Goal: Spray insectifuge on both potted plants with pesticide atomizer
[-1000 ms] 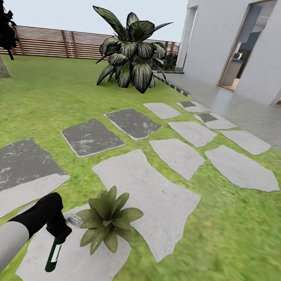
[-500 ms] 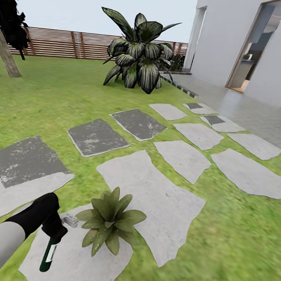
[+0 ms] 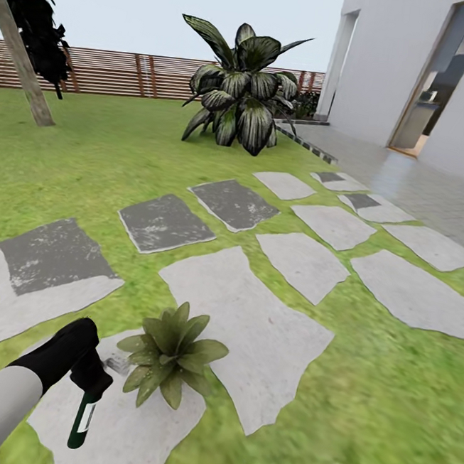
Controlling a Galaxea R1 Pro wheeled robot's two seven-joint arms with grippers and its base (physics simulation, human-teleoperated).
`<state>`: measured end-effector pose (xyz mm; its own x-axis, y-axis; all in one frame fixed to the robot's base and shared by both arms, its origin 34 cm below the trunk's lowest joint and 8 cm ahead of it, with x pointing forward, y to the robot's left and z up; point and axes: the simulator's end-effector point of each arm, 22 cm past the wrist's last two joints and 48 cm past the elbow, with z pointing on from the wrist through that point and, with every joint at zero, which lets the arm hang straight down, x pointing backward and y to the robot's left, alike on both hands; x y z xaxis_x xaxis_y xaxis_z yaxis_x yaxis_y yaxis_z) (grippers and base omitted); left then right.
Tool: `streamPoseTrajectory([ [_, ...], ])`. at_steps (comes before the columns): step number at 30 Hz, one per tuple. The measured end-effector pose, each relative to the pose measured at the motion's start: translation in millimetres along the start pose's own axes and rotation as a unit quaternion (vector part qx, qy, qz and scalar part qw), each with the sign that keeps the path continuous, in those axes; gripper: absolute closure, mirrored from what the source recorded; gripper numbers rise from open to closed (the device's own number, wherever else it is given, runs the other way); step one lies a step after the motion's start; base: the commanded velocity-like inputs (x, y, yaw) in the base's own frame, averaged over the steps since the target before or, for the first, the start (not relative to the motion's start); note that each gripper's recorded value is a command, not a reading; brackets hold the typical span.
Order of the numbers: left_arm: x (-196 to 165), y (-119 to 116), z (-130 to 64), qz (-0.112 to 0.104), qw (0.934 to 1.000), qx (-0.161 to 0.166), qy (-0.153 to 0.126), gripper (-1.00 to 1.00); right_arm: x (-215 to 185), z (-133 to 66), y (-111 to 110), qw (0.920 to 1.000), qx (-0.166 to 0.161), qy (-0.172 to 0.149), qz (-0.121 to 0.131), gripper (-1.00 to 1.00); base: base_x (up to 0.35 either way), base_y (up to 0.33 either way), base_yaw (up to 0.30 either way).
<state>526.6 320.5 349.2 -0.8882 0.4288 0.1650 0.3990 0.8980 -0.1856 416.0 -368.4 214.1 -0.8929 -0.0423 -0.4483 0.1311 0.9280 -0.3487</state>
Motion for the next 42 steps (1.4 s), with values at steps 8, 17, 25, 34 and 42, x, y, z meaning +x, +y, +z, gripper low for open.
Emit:
streamPoseTrajectory([
  [8,-0.4,-0.7,-0.1,0.000,1.0000,0.001,-0.001,1.00,-0.1,0.5,-2.1,1.0000,0.000,-0.001,-0.003,-1.00,0.049,-0.276,0.129],
  [17,-2.7,3.6,-4.4,-0.021,0.9996,0.011,-0.015,1.00,-1.4,0.0,0.3,1.0000,-0.001,-0.003,-0.002,-1.00,-0.080,-0.247,0.001],
  [25,-9.4,5.7,-9.6,-0.050,0.9975,0.030,-0.040,1.00,-1.1,-0.2,1.8,1.0000,-0.002,-0.002,-0.002,-1.00,0.103,-0.096,0.160],
  [34,-1.9,16.8,-9.0,-0.039,0.9990,0.002,-0.023,1.00,-0.6,-0.9,4.1,1.0000,-0.004,-0.001,-0.002,-1.00,0.001,-0.001,0.277],
  [42,-16.1,3.4,-13.8,-0.026,0.9992,0.009,-0.028,1.00,-1.0,-0.9,3.2,1.0000,-0.002,-0.002,0.000,-1.00,0.051,-0.083,0.204],
])
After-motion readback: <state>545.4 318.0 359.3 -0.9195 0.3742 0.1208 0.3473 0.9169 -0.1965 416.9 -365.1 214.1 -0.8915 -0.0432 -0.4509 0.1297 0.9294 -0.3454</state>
